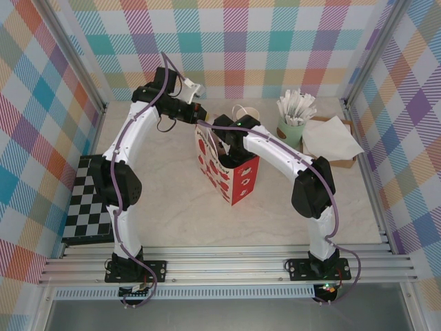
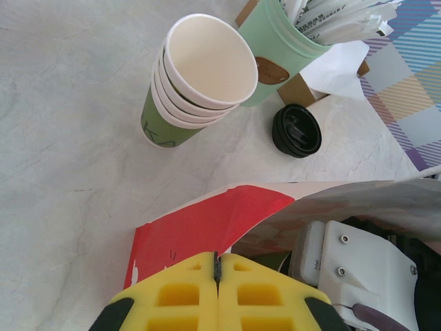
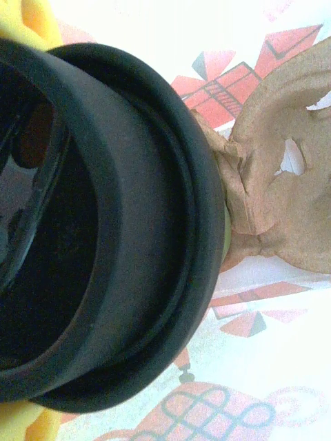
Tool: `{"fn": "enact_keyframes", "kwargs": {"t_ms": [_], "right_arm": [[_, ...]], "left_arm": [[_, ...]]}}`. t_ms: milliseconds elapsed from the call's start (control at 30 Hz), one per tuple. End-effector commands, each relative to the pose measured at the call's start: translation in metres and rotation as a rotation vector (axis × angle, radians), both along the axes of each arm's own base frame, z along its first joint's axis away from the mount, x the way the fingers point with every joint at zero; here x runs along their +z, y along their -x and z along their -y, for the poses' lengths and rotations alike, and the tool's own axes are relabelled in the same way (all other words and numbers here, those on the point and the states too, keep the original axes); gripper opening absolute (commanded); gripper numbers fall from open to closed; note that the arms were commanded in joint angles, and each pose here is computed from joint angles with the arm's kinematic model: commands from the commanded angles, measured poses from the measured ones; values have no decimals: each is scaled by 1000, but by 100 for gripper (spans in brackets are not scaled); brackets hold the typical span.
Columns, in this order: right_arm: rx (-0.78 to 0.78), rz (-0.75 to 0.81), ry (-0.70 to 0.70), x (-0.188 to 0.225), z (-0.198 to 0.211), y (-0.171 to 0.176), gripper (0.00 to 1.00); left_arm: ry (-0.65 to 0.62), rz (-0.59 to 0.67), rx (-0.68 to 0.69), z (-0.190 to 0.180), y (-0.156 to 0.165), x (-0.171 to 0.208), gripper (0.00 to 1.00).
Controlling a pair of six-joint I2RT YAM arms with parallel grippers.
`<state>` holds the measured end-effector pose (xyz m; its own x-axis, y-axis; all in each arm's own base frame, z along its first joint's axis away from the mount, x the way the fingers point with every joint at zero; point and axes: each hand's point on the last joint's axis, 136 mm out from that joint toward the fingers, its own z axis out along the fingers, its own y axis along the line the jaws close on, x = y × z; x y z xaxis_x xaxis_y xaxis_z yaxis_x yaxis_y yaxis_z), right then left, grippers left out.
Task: Pack the takeout coffee
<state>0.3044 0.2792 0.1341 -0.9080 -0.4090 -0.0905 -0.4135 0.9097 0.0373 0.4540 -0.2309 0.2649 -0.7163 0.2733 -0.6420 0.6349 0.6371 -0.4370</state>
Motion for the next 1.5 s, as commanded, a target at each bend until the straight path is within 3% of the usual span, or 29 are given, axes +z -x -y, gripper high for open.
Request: {"fn": "enact_keyframes", "kwargs": {"t_ms": [0, 533, 1467], "right_arm": [[-4, 15, -56, 8, -5, -1, 60], [3, -36, -91, -24, -11, 1, 59], [36, -84, 60, -68, 16, 8, 59]], "left_arm": [[4, -11, 11, -7, 7, 7, 0], [12, -21, 9, -6, 5, 4, 0], [18, -18, 22, -6, 2, 5, 0]]}}
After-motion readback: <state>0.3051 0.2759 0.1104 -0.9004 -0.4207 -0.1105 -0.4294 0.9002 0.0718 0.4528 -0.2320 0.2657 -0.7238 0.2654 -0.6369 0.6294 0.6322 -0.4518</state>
